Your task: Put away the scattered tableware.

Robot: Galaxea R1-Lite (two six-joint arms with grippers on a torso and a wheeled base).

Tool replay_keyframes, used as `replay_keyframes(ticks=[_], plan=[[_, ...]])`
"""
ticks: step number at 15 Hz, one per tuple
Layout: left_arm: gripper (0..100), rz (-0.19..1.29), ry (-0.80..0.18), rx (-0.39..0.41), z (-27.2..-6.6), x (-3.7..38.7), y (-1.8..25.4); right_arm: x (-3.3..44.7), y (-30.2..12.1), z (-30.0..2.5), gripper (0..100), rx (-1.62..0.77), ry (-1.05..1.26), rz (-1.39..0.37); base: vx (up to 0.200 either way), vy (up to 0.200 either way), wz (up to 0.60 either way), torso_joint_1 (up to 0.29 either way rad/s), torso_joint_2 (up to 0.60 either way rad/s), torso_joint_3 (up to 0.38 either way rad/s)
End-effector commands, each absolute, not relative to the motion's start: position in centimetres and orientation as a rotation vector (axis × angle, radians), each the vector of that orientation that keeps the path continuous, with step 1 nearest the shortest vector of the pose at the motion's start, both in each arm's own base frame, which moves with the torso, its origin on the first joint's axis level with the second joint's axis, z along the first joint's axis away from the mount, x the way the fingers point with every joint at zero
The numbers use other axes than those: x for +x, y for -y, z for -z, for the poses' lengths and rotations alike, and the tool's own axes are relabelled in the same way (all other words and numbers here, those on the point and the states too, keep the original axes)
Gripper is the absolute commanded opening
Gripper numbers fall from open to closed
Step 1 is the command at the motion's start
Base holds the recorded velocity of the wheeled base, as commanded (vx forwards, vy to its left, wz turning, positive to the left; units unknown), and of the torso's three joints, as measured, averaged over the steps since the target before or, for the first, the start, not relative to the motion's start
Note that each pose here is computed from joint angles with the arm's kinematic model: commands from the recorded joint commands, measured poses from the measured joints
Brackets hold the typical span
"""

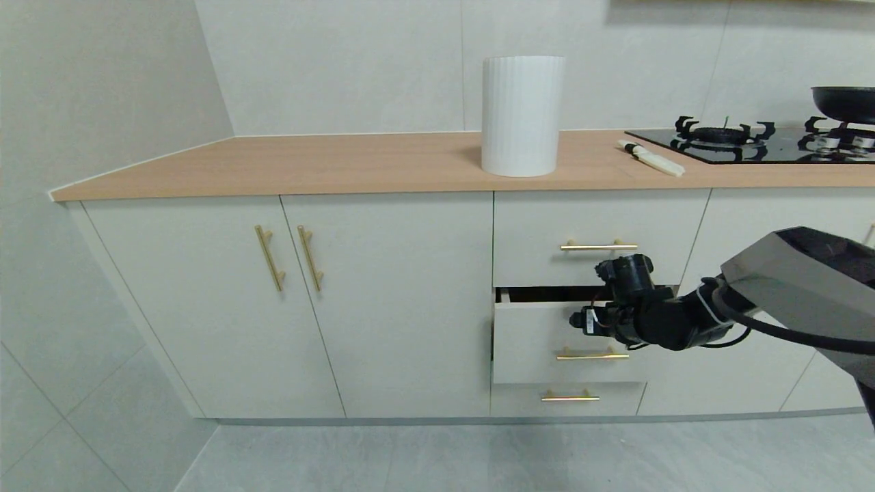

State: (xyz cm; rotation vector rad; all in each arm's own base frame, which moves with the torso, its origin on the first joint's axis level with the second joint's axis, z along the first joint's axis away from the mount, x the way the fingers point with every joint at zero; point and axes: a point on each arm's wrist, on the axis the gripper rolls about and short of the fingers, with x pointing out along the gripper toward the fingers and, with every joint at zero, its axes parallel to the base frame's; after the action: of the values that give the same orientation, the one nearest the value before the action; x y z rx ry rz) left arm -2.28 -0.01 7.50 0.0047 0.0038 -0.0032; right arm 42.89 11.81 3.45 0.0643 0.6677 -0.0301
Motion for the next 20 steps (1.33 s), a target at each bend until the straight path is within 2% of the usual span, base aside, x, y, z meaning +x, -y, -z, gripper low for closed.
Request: replay_keyframes(ticks=[1,8,20], plan=[[100,0.003,-0.005,0.005,-7.5,-2.3,0.0,43.3,-11.8,-1.2,100,0.060,-0.682,0.044,0.000,0.000,0.00,0.000,0.00,0.000],[100,0.003,-0.005,0.005,-7.5,-2.3,0.0,45.3,-10.7,0.4,100,0.106,-0.539,0.089,0.000,0.000,0.00,0.000,0.00,0.000],[100,0.003,-0.005,0.005,-7.5,-2.3,0.0,48.1,-10.2,-0.1,100,0.242,-0.443,0.130,0.000,0.000,0.00,0.000,0.00,0.000]])
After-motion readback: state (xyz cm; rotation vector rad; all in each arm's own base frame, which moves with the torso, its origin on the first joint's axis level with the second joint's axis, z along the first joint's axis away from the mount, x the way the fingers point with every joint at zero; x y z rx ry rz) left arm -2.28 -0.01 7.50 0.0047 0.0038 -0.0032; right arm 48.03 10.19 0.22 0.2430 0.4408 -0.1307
